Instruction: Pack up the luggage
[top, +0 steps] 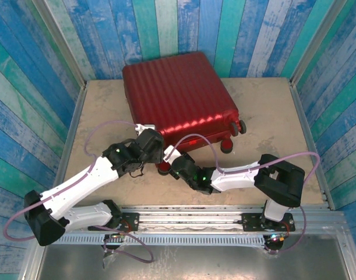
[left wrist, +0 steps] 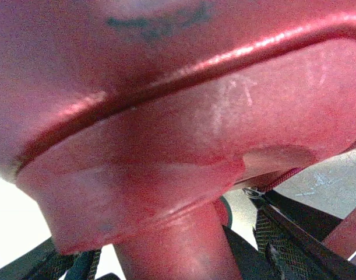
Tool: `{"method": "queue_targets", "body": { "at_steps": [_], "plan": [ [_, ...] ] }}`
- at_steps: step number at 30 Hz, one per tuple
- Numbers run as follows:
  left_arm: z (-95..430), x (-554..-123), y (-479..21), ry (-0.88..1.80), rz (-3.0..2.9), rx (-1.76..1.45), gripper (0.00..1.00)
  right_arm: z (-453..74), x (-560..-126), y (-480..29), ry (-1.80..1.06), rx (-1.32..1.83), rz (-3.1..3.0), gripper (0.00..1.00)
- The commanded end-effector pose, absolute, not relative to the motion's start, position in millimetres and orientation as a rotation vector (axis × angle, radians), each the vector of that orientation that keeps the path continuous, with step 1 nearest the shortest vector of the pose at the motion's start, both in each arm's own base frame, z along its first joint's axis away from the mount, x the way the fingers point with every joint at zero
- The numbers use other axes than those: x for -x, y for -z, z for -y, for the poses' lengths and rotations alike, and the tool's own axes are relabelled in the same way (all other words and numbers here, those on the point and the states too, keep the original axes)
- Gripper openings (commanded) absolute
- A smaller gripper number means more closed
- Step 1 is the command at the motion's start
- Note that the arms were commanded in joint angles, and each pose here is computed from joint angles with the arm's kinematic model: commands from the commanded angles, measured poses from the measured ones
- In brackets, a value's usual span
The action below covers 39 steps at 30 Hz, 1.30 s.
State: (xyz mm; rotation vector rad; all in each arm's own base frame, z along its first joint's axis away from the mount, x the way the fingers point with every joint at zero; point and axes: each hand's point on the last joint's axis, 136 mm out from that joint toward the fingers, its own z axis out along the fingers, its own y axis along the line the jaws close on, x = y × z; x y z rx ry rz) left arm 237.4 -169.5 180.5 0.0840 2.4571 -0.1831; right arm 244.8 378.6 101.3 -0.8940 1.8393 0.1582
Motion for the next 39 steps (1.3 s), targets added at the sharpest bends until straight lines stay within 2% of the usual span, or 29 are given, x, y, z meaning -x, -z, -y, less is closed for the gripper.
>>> {"method": "queue_targets", "body": {
  "at_steps": [1, 5, 10, 19, 23, 35, 39],
  "plan": [
    [200.3, -257.1, -169.5, 0.256, -2.436, -0.102, 0.46, -395.2, -233.8, -138.2, -0.176, 0.95, -1.742, 0.0],
    [199.9, -258.6, -166.0, 0.26, -2.439, -0.092, 0.28, -395.7, -231.7, -146.5, -0.186, 0.962, -1.756, 0.01],
    [201.1, -260.8, -174.9, 0.33, -2.4, -0.055, 0.0, -398.3, -222.3, -166.2, -0.283, 0.977, -1.775, 0.0],
    [208.7, -259.8, -191.7, 0.533, -2.297, -0.026, 0.0, -410.8, -208.8, -183.3, -0.692, 0.907, -1.846, 0.01],
    [206.4, -258.6, -184.7, 0.524, -2.301, -0.028, 0.0, -420.9, -201.7, -182.3, -0.822, 0.879, -1.843, 0.01],
    [143.8, -259.5, -158.5, 0.387, -2.313, 0.186, 0.0, -373.6, -226.5, -179.9, -0.559, 0.758, -1.89, 0.0],
    [137.0, -261.5, -152.2, 0.353, -2.33, 0.179, 0.0, -357.1, -229.9, -174.4, -0.575, 0.701, -1.899, 0.01]
  ]
}}
